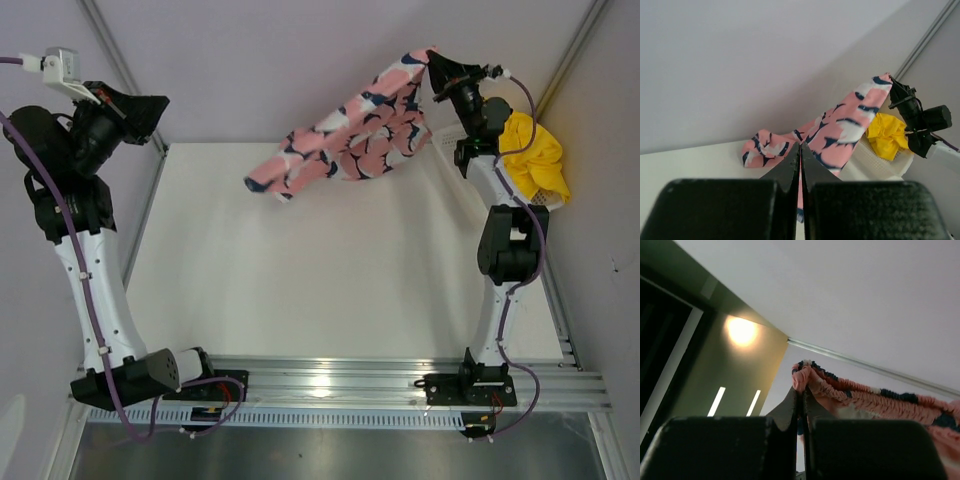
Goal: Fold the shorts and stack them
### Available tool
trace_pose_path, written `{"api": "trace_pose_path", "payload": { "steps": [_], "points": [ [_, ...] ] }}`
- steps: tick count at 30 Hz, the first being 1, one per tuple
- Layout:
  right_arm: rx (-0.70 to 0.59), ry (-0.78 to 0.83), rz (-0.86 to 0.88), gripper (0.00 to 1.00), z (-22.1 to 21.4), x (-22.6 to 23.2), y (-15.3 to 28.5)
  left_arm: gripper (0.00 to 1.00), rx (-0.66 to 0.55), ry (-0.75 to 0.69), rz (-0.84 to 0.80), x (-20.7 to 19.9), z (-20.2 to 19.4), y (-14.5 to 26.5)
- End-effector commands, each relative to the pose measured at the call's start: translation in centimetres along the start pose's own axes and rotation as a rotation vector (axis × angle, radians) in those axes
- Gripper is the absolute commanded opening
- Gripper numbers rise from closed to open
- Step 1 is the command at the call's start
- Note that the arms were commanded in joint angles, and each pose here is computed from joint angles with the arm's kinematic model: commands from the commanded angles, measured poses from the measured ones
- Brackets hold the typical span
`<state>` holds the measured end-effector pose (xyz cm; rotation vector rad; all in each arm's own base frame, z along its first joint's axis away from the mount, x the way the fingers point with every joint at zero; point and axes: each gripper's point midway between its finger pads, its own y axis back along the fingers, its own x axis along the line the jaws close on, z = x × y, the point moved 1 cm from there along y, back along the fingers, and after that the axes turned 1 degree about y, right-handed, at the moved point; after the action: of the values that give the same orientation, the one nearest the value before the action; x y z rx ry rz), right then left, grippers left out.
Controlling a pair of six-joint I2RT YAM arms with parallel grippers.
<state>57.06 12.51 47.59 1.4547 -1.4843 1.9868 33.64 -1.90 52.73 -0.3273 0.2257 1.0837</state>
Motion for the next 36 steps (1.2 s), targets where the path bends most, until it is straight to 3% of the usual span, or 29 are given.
{"api": "trace_pose_path", "payload": {
  "steps": [1,3,4,9,12,13,15,16,20,24,27,31,32,36],
  "points": [
    [0.139,0.099,0.187,0.00,-6.5,11.6,2.0,0.00,-0.028,-0.072,-0.060,-3.4,1.1,1.8],
    [0.129,0.094,0.171,0.00,-7.0,11.6,3.1,0.00,-0.028,-0.080,-0.067,-4.7,1.3,2.9],
    [0.141,0.111,0.206,0.00,-8.2,14.0,3.8,0.00,-0.035,-0.094,-0.079,-5.5,1.7,3.3],
    [0.150,0.207,0.143,0.00,-10.5,17.2,4.7,0.00,-0.029,-0.104,-0.158,-8.4,1.8,4.8],
    [0.108,0.289,0.038,0.00,-11.0,17.2,5.2,0.00,0.054,-0.046,-0.181,-8.0,-1.9,4.3],
    [0.087,0.288,-0.030,0.00,-10.7,16.2,5.4,0.00,0.110,-0.026,-0.186,-7.4,-5.3,3.8],
    [0.069,0.364,-0.073,0.00,-10.8,16.0,5.8,0.00,0.112,-0.020,-0.154,-6.9,-7.2,3.2],
    [0.062,0.358,-0.142,0.00,-10.6,14.7,5.9,0.00,0.171,0.015,-0.161,-6.5,-10.6,2.8],
    [0.127,0.466,-0.214,0.00,-13.0,13.4,4.6,0.00,0.192,0.059,-0.112,-5.0,-13.5,2.1],
    [0.175,0.600,-0.199,0.00,-17.2,15.3,2.8,0.04,0.206,0.037,-0.205,-7.3,-13.5,1.9],
    [0.184,0.677,-0.214,0.00,-20.0,16.3,2.5,0.15,0.272,-0.007,-0.290,-10.9,-16.3,2.2],
    [0.088,0.734,-0.284,0.00,-20.5,15.9,2.0,0.44,0.282,-0.017,-0.342,-13.8,-19.3,3.9],
    [0.072,0.738,-0.305,0.00,-20.4,15.6,2.0,0.48,0.251,-0.017,-0.366,-14.6,-18.8,4.5],
    [0.052,0.712,-0.382,0.00,-20.2,13.1,1.9,0.61,0.318,-0.013,-0.373,-16.0,-23.2,5.1]
  ]
}}
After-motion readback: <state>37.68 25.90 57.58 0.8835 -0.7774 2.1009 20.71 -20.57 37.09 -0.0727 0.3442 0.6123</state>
